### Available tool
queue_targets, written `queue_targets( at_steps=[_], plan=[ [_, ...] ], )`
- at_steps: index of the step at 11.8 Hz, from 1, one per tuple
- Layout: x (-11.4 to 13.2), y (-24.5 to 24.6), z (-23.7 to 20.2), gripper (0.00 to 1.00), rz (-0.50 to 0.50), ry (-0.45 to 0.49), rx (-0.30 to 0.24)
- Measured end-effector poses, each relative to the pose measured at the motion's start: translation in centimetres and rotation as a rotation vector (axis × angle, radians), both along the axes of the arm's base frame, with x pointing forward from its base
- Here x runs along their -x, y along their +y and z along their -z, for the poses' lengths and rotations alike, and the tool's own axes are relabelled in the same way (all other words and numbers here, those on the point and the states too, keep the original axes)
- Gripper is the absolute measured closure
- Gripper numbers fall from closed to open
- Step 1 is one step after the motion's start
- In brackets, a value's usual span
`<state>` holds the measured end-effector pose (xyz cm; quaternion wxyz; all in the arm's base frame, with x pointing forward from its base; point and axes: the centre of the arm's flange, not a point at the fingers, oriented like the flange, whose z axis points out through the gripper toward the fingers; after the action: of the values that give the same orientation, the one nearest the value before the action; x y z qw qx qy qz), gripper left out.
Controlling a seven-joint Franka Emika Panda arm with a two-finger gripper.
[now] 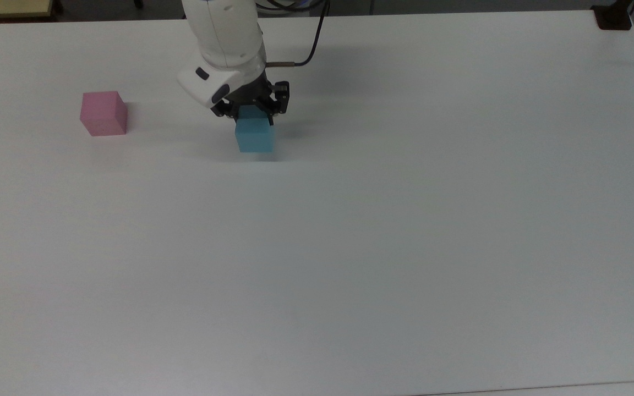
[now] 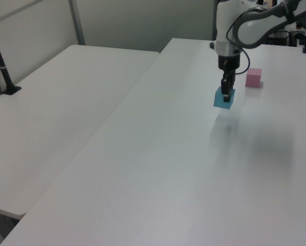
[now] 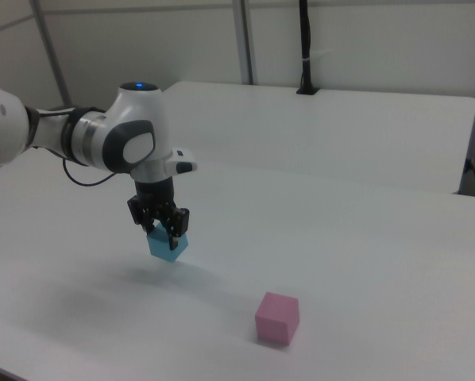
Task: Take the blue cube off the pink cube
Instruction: 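Lower the blue cube onto the table beside the pink cube, then open the gripper and raise it away from the blue cube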
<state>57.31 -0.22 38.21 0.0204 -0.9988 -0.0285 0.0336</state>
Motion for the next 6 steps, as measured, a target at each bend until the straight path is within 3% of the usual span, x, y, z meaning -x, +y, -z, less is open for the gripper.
queue_targets(
  at_steps=[5,6],
  plan=[
    [-0.6,0.6,3.0,0.41,-0.017,0.021,0.005],
    [-0.6,0.6,3.1,0.27,-0.018,0.021,0.006]
  ],
)
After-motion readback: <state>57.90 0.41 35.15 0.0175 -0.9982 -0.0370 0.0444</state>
